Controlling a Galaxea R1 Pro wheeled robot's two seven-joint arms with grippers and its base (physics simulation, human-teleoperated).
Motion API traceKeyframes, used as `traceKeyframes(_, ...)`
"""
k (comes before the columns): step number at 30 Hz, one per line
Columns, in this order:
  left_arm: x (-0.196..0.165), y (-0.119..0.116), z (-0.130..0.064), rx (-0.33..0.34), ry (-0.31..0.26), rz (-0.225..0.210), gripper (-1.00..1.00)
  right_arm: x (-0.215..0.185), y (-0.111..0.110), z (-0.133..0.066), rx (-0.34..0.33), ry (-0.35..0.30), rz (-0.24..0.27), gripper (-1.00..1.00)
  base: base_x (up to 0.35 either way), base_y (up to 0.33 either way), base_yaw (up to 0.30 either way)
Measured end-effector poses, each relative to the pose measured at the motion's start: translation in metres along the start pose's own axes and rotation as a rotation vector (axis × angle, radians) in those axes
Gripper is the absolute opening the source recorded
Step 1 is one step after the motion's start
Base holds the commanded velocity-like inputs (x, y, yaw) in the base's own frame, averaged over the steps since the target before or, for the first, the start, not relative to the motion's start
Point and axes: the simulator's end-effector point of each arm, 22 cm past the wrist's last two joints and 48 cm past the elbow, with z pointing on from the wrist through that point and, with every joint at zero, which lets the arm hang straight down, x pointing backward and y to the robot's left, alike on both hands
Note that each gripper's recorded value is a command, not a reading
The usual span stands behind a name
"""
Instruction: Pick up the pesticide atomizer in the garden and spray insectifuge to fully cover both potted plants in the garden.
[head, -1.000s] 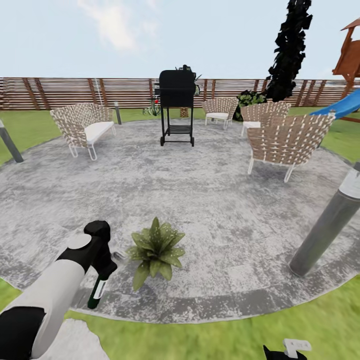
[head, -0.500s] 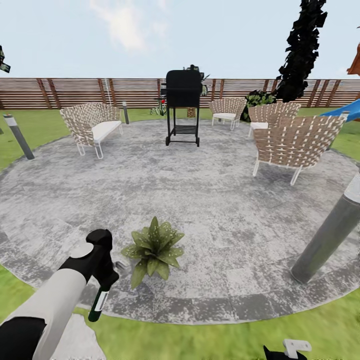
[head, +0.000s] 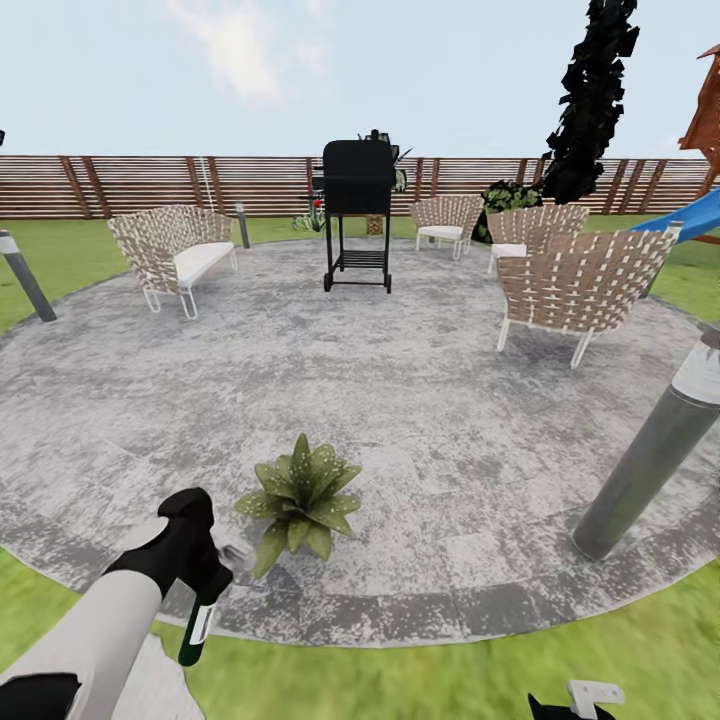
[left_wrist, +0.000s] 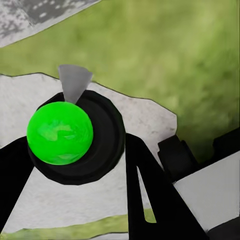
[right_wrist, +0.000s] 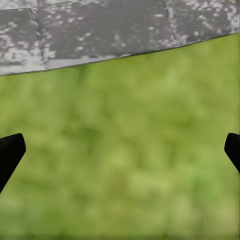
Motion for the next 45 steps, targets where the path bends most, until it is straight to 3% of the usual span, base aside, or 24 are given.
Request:
traceKeyframes(10, 0.0, 0.002, 0.0, -0.013, -0.004, -0.001, -1.0, 0.0, -0.001, 0.0, 0.002, -0.001, -0.001, 1.0, 0.134, 0.0, -0.001)
traceKeyframes(16, 0.019, -0.003, 0.019, -0.004, 0.03, -0.003, -1.0, 0.0, -0.001, 0.0, 0.001, 0.0, -0.001, 1.0, 0.052, 0.0, 0.0)
traceKeyframes(20, 0.019, -0.007, 0.026, 0.018, -0.001, -0.023, -1.0, 0.0, 0.0, 0.0, 0.0, 0.0, -0.001, 1.0, 0.002, 0.0, 0.0)
traceKeyframes(22, 0.023, -0.002, 0.037, -0.015, -0.016, -0.004, -1.0, 0.0, 0.0, 0.0, -0.001, 0.0, -0.001, 1.0, 0.0, 0.0, 0.0)
traceKeyframes(27, 0.007, -0.01, 0.044, 0.017, -0.119, 0.029, -1.0, 0.0, 0.001, 0.0, -0.003, -0.001, -0.001, 1.0, 0.0, 0.0, 0.0)
traceKeyframes(36, 0.027, 0.013, 0.062, -0.055, -0.135, -0.017, -1.0, -0.001, 0.001, 0.0, -0.001, -0.003, 0.001, 1.0, 0.0, 0.0, 0.0)
traceKeyframes(39, 0.028, 0.029, 0.061, -0.132, -0.135, -0.029, -1.0, -0.001, 0.001, 0.0, -0.001, -0.004, 0.002, 1.0, 0.0, 0.0, 0.0)
traceKeyframes(45, 0.025, 0.029, 0.062, -0.142, -0.139, -0.032, -1.0, -0.001, 0.002, 0.0, -0.002, -0.003, 0.002, 1.0, 0.0, 0.0, 0.111)
